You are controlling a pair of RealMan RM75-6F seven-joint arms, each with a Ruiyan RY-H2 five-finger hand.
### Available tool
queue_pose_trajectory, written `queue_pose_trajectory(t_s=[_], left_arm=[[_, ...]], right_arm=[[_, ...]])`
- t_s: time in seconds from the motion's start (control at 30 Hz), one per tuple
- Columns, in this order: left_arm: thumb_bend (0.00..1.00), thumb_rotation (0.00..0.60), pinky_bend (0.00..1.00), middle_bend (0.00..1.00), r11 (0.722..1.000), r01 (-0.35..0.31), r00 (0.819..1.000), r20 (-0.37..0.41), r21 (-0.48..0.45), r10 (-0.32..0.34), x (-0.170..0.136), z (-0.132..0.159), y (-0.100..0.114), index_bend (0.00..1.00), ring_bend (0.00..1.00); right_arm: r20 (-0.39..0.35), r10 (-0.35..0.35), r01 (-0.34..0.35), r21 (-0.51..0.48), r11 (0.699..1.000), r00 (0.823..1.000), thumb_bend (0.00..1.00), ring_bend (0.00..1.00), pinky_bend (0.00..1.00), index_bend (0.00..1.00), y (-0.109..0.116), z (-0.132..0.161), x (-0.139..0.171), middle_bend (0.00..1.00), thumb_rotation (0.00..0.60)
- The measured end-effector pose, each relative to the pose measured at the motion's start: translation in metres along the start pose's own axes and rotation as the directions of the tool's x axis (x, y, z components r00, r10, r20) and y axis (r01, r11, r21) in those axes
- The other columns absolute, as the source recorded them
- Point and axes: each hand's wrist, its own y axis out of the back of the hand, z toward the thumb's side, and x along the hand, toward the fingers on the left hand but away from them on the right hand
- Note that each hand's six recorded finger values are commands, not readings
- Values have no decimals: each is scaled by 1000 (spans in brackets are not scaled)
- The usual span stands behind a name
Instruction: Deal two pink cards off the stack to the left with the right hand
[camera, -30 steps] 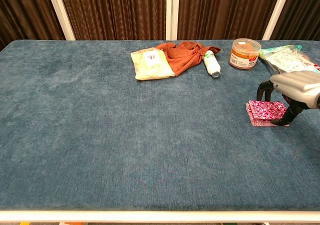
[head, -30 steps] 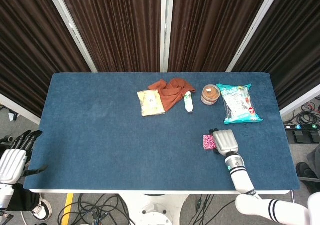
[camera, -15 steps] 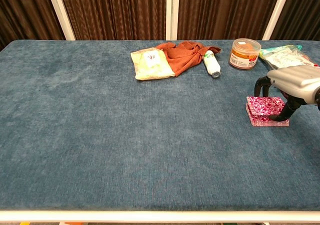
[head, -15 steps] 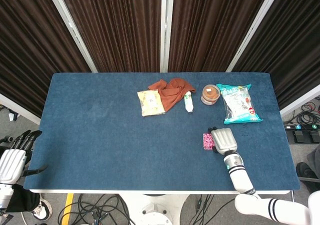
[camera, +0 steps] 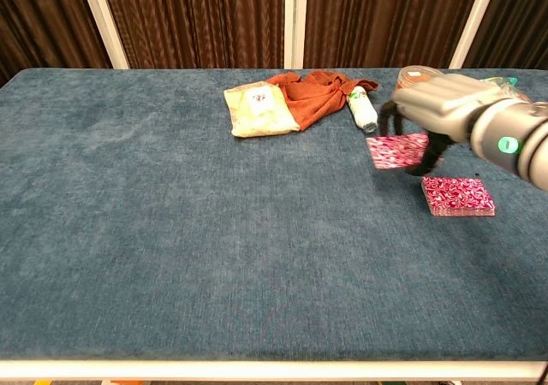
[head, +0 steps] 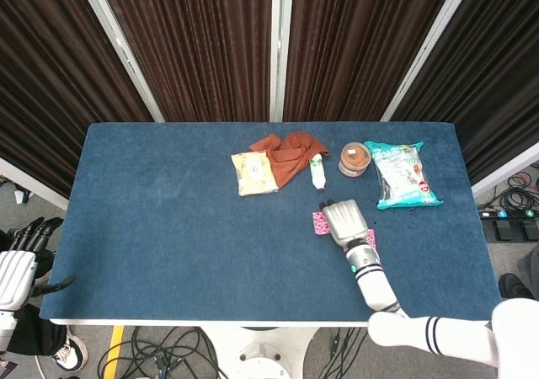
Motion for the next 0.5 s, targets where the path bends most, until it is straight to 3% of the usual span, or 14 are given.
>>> queue_pose_trajectory(t_s=[0.17, 0.5], left_arm=[[15, 600, 127, 101, 1000, -2, 1000, -4, -2, 2, -1, -2, 1, 92, 0], [16, 600, 127, 100, 1000, -10, 1000, -15, -8, 9, -1, -8, 4, 92, 0]], right_arm=[[-12, 6, -6, 19, 1000, 1000, 208, 764, 877, 443, 1, 23, -17, 397, 600], [-16, 53, -52, 40, 998, 998, 199, 764, 877, 419, -20, 47, -32, 351, 600]])
